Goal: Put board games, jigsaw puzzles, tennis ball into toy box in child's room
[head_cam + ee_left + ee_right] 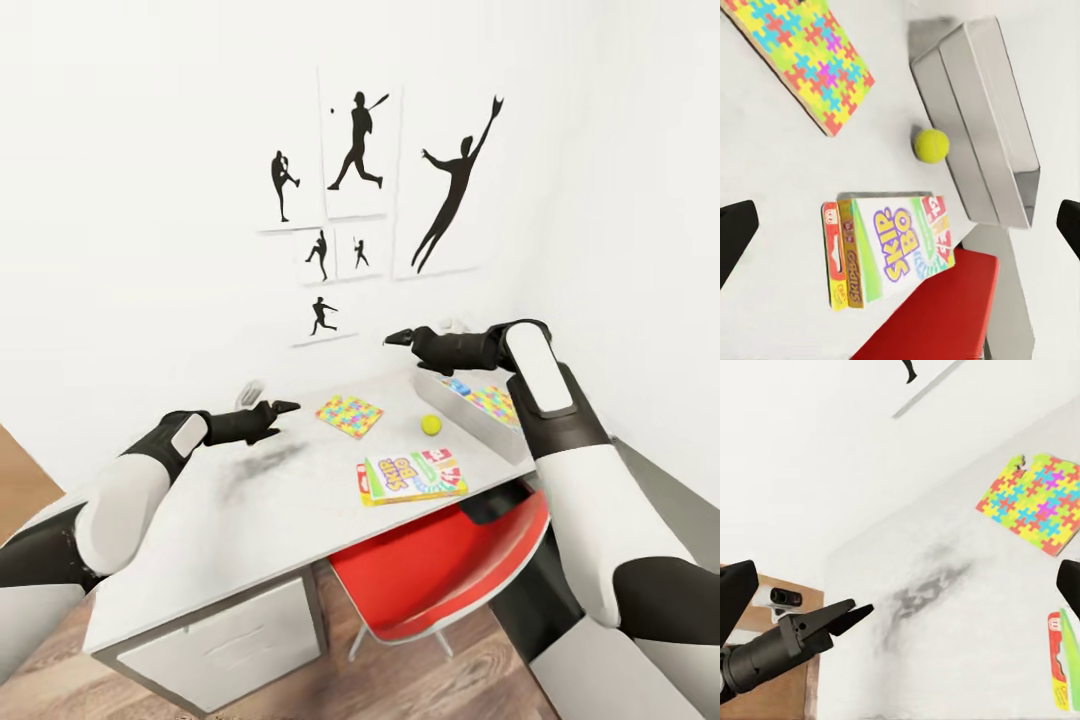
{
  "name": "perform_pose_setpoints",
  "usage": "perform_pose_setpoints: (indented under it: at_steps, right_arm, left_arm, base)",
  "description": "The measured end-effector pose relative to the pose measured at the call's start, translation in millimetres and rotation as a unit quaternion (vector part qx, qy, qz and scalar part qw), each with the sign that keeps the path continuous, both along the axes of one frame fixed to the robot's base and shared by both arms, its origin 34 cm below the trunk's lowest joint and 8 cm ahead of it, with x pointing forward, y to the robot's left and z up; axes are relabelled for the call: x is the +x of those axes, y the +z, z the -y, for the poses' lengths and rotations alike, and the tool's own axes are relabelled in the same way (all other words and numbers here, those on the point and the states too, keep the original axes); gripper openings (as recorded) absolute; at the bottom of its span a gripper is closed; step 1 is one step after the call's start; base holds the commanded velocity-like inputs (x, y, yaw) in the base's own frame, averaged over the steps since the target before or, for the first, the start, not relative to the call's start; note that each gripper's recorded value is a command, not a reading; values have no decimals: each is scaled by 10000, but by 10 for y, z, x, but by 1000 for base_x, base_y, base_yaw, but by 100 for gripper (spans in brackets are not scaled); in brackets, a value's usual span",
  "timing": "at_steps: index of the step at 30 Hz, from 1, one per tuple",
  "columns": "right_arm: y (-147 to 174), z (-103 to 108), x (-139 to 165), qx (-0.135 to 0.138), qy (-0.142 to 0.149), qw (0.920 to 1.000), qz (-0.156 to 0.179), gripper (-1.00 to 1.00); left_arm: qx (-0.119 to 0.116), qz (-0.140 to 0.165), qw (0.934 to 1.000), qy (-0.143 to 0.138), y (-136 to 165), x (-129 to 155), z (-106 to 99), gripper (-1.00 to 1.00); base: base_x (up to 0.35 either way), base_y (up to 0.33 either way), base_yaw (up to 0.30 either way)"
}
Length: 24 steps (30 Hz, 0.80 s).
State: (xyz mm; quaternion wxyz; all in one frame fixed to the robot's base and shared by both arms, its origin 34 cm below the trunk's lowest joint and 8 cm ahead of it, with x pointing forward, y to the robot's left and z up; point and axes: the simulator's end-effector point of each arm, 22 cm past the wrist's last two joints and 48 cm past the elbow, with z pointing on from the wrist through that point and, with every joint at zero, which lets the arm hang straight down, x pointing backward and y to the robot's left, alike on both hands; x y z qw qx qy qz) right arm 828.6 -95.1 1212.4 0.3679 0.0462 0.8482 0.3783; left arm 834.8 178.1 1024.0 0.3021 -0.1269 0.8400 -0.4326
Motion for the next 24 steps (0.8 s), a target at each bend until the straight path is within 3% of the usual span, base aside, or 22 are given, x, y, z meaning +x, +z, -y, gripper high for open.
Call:
perform_pose_setpoints:
  at_steps: [7,10,15,24]
  right_arm:
    - [-200,83,12,-236,-132,9993,-252,100]
    - [-259,127,17,-341,-204,9987,-326,100]
    - [-315,194,27,-483,-309,9976,-396,100]
    - [-571,559,48,-1162,-834,9869,-752,100]
  left_arm:
    - [-168,-40,9998,45,183,-57,-515,100]
    - [-370,77,9993,52,306,-111,-764,100]
    - [-612,183,9979,46,406,-203,-1011,100]
    - [-894,322,9955,24,409,-513,-1510,100]
  base:
    - [0,0,280]
    - [0,0,282]
    - [0,0,279]
    - [0,0,96]
